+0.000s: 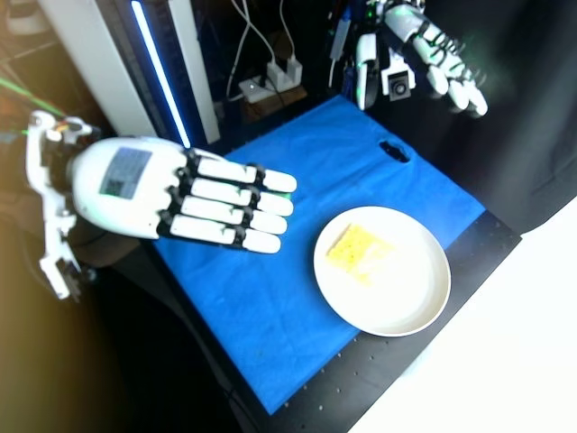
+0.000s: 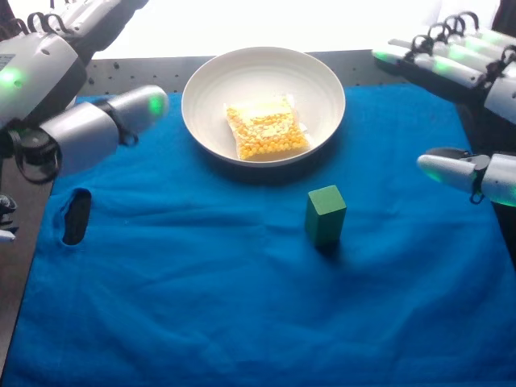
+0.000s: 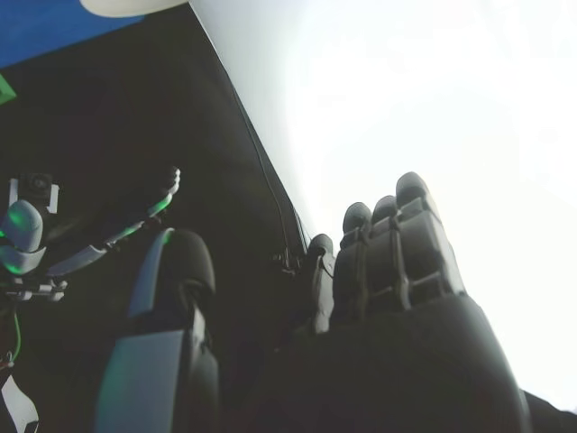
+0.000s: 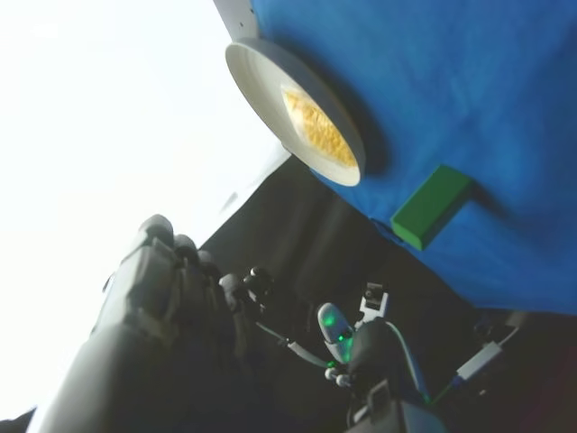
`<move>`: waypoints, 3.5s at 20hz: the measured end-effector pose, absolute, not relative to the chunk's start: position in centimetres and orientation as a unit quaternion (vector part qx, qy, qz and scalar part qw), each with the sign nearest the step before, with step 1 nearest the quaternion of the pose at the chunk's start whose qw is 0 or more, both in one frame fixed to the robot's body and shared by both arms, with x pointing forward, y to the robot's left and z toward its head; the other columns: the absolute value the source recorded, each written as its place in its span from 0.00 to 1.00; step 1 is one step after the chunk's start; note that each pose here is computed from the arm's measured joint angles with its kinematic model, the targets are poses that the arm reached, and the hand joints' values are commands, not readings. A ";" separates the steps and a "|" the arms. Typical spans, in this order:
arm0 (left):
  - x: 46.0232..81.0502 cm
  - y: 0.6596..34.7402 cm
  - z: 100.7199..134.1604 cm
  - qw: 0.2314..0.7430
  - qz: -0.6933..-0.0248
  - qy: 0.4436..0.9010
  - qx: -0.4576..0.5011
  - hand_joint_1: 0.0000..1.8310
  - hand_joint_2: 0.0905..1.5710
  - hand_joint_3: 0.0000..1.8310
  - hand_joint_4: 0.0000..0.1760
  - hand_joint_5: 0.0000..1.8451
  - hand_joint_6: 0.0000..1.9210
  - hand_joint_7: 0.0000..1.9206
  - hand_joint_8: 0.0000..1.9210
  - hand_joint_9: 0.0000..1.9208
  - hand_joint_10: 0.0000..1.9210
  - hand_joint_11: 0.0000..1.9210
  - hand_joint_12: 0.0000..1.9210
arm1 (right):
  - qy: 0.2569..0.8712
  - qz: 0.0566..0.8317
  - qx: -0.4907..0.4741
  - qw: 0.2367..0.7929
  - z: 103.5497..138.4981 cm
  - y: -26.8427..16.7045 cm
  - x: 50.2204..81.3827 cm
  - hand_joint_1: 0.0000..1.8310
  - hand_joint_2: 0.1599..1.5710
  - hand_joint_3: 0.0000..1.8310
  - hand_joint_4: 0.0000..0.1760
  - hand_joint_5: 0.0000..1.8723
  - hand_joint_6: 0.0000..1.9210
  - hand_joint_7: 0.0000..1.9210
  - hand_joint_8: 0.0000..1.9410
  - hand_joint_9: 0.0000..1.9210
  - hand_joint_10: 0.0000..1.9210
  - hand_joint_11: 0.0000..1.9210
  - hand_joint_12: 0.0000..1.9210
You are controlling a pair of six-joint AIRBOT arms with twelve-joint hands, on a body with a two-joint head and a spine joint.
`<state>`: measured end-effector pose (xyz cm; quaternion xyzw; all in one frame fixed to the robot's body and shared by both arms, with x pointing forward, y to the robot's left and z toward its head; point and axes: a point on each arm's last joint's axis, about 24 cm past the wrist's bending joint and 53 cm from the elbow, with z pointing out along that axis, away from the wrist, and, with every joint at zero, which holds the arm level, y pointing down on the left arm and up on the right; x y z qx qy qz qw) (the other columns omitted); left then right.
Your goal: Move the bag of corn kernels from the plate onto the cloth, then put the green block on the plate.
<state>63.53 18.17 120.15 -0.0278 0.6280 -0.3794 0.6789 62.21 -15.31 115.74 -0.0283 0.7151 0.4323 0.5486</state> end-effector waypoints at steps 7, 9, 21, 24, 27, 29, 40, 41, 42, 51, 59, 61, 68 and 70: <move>65.7 17.2 119.6 0.672 -0.381 0.635 -0.030 0.22 0.91 0.00 0.23 0.03 0.00 0.03 0.00 0.06 0.01 0.00 0.46 | 0.719 0.429 -0.003 0.547 114.7 -16.7 62.1 0.21 0.86 0.01 0.00 0.00 0.00 0.00 0.00 0.00 0.00 0.00 0.00; 68.0 15.7 119.0 0.658 -0.383 0.647 -0.035 0.22 0.88 0.00 0.24 0.02 0.00 0.01 0.00 0.01 0.00 0.00 0.40 | 0.724 0.428 -0.002 0.541 114.1 -16.8 61.8 0.19 0.86 0.01 0.00 0.00 0.00 0.00 0.00 0.00 0.00 0.00 0.00; 75.0 7.2 108.2 0.509 -0.340 0.791 -0.017 0.36 0.78 0.00 0.21 0.04 0.00 0.03 0.00 0.04 0.00 0.00 0.57 | 0.725 0.446 0.015 0.524 113.3 -16.4 61.7 0.24 0.87 0.00 0.00 0.00 0.00 0.00 0.00 0.00 0.00 0.00 0.00; 75.0 6.9 106.7 0.494 -0.332 0.803 -0.014 0.37 0.78 0.00 0.16 0.02 0.00 0.00 0.00 0.01 0.00 0.00 0.50 | 0.725 0.447 0.017 0.523 113.3 -16.4 61.7 0.29 0.88 0.00 0.00 0.00 0.00 0.00 0.00 0.00 0.00 0.00 0.00; 75.3 6.5 106.4 0.495 -0.330 0.804 -0.012 0.55 0.80 0.00 0.00 0.25 0.02 0.30 0.21 0.27 0.52 0.19 0.91 | 0.725 0.450 0.018 0.521 113.3 -16.3 61.7 0.30 0.87 0.00 0.00 0.00 0.00 0.00 0.00 0.00 0.00 0.00 0.00; 75.6 6.4 106.5 0.497 -0.331 0.802 -0.014 0.62 0.82 0.01 0.00 0.29 0.65 0.35 0.79 0.29 0.76 0.30 0.96 | 0.726 0.459 0.023 0.512 113.1 -16.2 61.8 0.27 0.88 0.00 0.05 0.00 0.00 0.00 0.00 0.00 0.00 0.00 0.00; 73.7 7.8 112.7 0.545 -0.373 0.751 -0.006 0.65 0.88 0.00 0.00 0.24 0.92 0.22 0.87 0.27 0.94 0.27 1.00 | 0.729 0.462 0.027 0.504 112.5 -16.2 61.7 0.25 0.90 0.00 0.10 0.00 0.00 0.00 0.00 0.00 0.00 0.00 0.00; 73.5 8.0 114.2 0.558 -0.386 0.735 -0.007 0.58 0.89 0.00 0.00 0.27 0.92 0.23 0.89 0.21 0.90 0.25 1.00 | 0.730 0.461 0.026 0.504 112.5 -16.2 61.7 0.25 0.90 0.00 0.02 0.00 0.00 0.00 0.00 0.00 0.00 0.00 0.00; 72.8 8.1 116.5 0.578 -0.405 0.709 -0.005 0.56 0.89 0.00 0.08 0.27 0.92 0.23 0.90 0.19 0.89 0.24 1.00 | 0.730 0.461 0.026 0.504 112.5 -16.2 61.7 0.24 0.90 0.00 0.00 0.00 0.00 0.00 0.00 0.00 0.00 0.00 0.00; 61.1 12.2 113.3 0.554 -0.440 0.706 0.007 0.55 0.90 0.00 0.01 0.27 0.87 0.22 0.97 0.13 0.95 0.18 1.00 | 0.729 0.466 0.027 0.500 112.5 -15.7 61.2 0.20 0.90 0.00 0.00 0.00 0.00 0.00 0.00 0.00 0.00 0.00 0.00; 59.8 13.1 110.0 0.522 -0.440 0.729 -0.037 0.21 0.62 0.00 0.57 0.00 0.00 0.00 0.00 0.00 0.00 0.00 0.00 | 0.729 0.473 0.029 0.494 112.4 -15.5 61.1 0.23 0.91 0.00 0.00 0.00 0.00 0.00 0.00 0.00 0.00 0.00 0.00; 59.8 13.4 110.2 0.526 -0.440 0.727 -0.037 0.19 0.59 0.00 0.49 0.00 0.00 0.00 0.00 0.00 0.00 0.00 0.00 | 0.730 0.478 0.017 0.488 112.4 -14.9 60.6 0.27 0.89 0.00 0.00 0.00 0.00 0.00 0.00 0.00 0.00 0.00 0.19; 60.5 17.2 113.2 0.583 -0.430 0.685 -0.076 0.22 0.63 0.00 0.58 0.00 0.00 0.00 0.00 0.00 0.00 0.00 0.00 | 0.731 0.491 0.004 0.473 111.6 -13.7 60.0 0.24 0.86 0.00 0.00 0.00 0.00 0.00 0.00 0.00 0.00 0.00 0.00; 60.6 17.8 113.7 0.594 -0.431 0.673 -0.089 0.22 0.65 0.01 0.60 0.00 0.00 0.00 0.00 0.00 0.00 0.00 0.00 | 0.732 0.501 -0.006 0.462 111.1 -12.8 59.5 0.29 0.84 0.00 0.00 0.00 0.00 0.00 0.00 0.00 0.00 0.00 0.00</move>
